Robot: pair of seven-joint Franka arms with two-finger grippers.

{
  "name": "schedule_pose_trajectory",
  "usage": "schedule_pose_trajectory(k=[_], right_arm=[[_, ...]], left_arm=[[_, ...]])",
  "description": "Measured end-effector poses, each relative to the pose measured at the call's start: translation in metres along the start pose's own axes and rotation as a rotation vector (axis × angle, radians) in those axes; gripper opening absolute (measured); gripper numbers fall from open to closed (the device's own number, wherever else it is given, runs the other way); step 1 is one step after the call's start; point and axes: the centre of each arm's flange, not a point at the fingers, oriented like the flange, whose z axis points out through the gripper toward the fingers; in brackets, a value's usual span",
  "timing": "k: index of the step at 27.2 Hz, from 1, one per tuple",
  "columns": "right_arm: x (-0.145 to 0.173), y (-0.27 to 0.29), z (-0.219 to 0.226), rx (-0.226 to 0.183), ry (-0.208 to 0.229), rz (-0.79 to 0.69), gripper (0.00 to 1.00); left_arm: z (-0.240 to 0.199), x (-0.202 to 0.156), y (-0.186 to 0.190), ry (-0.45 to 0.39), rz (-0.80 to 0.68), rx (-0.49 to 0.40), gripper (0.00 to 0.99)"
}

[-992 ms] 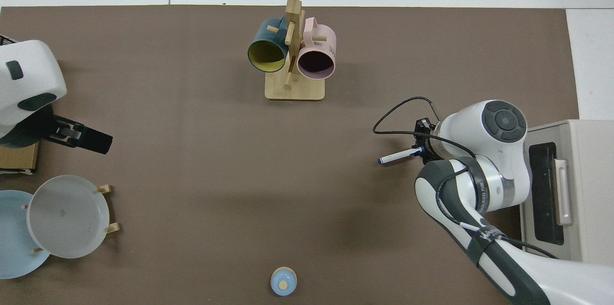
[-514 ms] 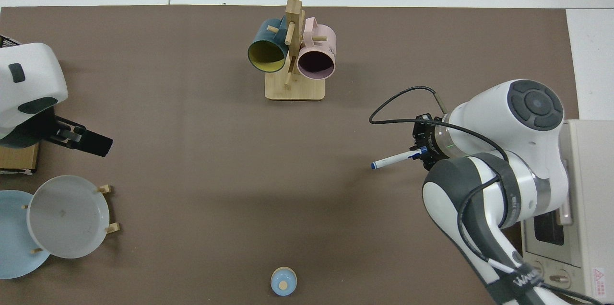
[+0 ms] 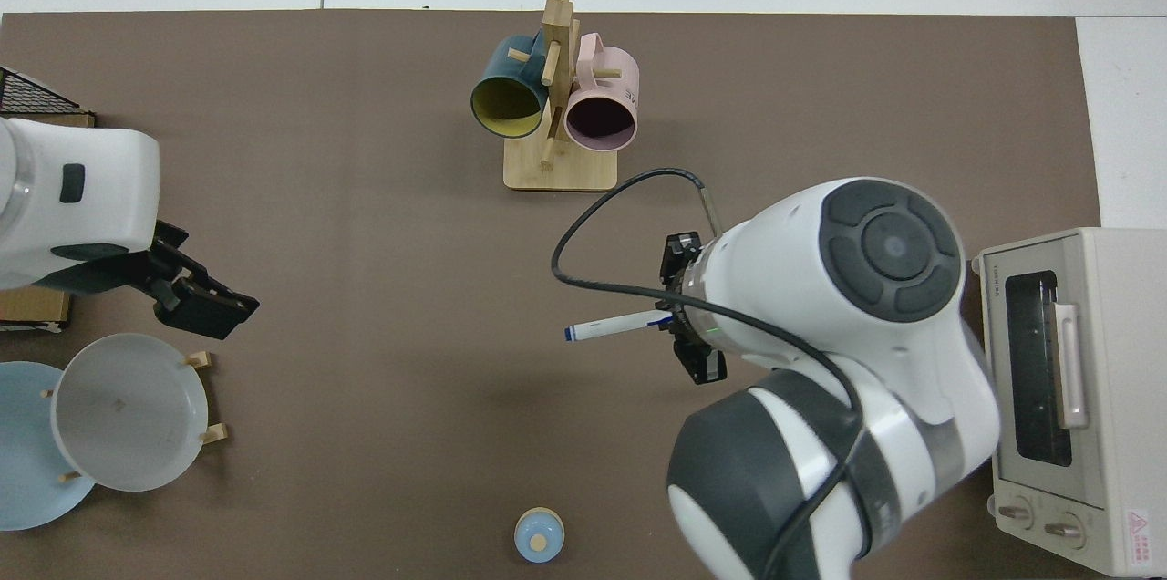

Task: Put markers into pen holder
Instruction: 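Lift the marker with the right gripper while the left gripper approaches, then grasp the marker with the left gripper from the right gripper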

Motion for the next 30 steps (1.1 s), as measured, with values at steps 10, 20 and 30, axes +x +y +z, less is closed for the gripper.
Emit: schedule_pose_trajectory(k=[10,20,30], right_arm=[[-0.082,0.023,-0.006,0.061,-0.113,-0.005,0.16],[-0.116,0.027,-0.001,0.115,-0.172,0.015,0.16],[-0.113,0.022,0.003,0.116,-0.176,0.026,0.16]], left_arm=[[0.033,-0.004,0.035,0.074,0.401,-0.090,0.974],[0.082,0.046,0.115,0.092,0.616,-0.056,0.965],[0.091,0.064,0.142,0.144,0.634,-0.009,0.885]])
